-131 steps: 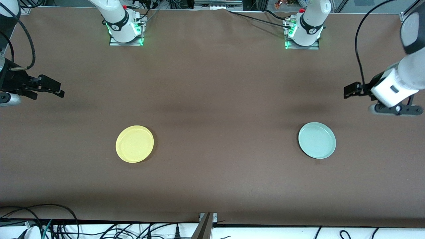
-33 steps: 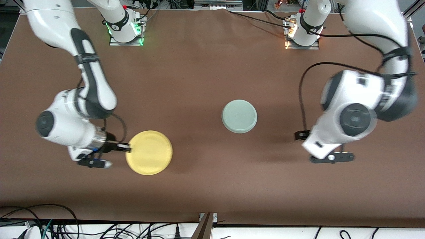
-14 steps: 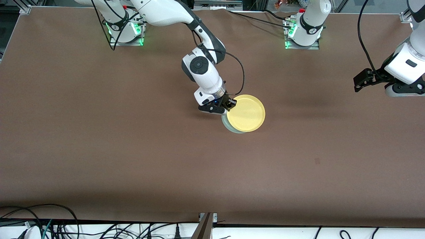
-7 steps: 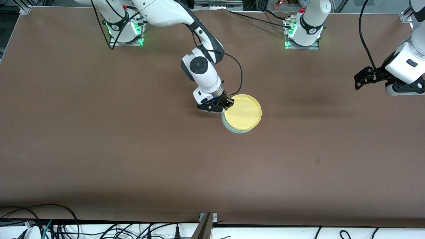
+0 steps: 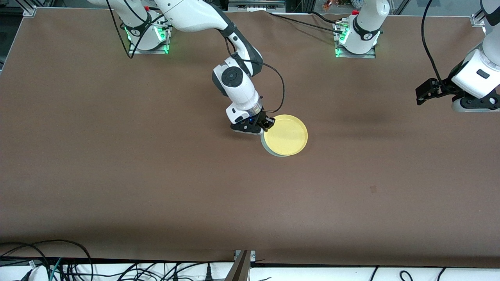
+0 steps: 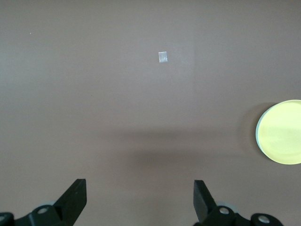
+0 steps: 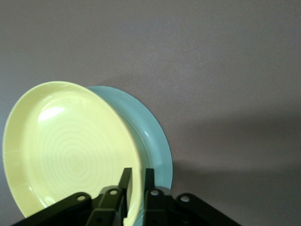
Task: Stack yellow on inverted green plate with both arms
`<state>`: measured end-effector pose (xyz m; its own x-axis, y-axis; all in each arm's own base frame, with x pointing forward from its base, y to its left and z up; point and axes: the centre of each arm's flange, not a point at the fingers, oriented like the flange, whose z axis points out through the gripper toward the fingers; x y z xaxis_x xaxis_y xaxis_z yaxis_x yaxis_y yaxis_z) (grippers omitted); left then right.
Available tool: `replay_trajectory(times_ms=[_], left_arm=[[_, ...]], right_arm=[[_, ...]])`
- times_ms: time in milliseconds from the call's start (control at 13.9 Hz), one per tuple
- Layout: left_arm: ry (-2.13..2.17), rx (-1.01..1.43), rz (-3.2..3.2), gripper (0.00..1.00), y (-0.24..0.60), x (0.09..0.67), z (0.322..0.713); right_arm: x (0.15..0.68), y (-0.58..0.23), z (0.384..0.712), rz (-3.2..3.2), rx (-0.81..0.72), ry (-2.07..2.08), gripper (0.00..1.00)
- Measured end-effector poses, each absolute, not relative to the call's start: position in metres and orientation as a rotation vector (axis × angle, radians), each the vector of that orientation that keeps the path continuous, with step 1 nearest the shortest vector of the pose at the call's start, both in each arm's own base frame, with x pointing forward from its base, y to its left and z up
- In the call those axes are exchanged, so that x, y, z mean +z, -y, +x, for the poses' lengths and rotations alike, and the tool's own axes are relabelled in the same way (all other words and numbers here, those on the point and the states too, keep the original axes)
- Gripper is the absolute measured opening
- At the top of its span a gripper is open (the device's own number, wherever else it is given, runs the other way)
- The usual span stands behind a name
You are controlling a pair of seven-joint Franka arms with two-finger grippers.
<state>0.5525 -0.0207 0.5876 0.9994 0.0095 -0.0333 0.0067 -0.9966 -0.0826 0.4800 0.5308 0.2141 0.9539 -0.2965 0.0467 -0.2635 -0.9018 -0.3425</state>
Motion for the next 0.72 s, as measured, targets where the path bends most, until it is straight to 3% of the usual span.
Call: replay_trajectory(times_ms=[287,575,719], left_arm=[[0.014,0.054,-3.059,1.00,0.020,0.587,0.553],[0.014,0.055,-3.059,1.00,0.020,0.587,0.553],[0.014,0.057,-3.058,1.00,0.020,0.587,0.553]], right_arm=[[0.248,-0.501,0.517,-2.767,-0.214,-0.471,0.62],[0.331,-0.437,0.564,-2.813,-0.217,-0.573,1.00],[0.384,-0.393,0.582,-2.845,-0.195,-0.577,1.00]])
